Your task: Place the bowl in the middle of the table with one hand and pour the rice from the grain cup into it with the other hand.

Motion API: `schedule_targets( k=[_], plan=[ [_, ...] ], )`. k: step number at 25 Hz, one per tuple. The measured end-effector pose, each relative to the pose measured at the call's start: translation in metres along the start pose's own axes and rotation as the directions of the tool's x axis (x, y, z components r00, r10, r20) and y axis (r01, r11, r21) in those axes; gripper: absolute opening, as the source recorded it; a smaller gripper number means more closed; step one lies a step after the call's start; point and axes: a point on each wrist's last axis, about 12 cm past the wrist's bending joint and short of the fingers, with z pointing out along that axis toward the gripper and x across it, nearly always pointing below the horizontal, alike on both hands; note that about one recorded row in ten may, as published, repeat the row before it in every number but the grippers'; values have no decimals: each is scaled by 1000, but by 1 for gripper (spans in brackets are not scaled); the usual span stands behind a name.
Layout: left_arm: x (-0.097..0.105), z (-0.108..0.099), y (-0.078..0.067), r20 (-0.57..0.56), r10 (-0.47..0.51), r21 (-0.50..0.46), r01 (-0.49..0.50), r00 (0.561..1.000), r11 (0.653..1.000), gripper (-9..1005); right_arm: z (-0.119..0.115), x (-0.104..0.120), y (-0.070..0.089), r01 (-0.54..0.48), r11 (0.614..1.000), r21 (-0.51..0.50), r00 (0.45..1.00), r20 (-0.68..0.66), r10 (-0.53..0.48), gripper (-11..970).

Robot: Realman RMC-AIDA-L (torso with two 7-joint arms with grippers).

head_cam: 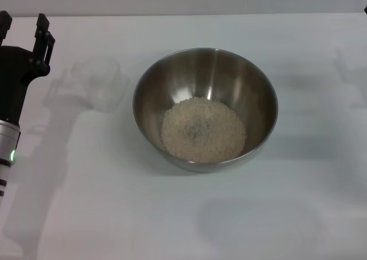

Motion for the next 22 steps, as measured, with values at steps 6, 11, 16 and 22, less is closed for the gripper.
schedule_targets(
  k=[6,11,16,22],
  plan=[
    [1,-2,1,-5,-1,-5,1,1000,1000,632,8,-3,4,40,999,-12,999,15,-40,750],
    [2,-2,-1,-12,-5,-2,5,1000,1000,671,9,-2,4,44,999,-18,999,11,-44,749],
    [2,-2,-3,-19,-15,-2,15,1000,1000,709,11,-4,3,48,999,-18,999,16,-48,748],
    [2,3,-8,-19,-39,6,40,999,999,755,19,-5,5,61,998,-28,998,17,-61,749]
  ],
)
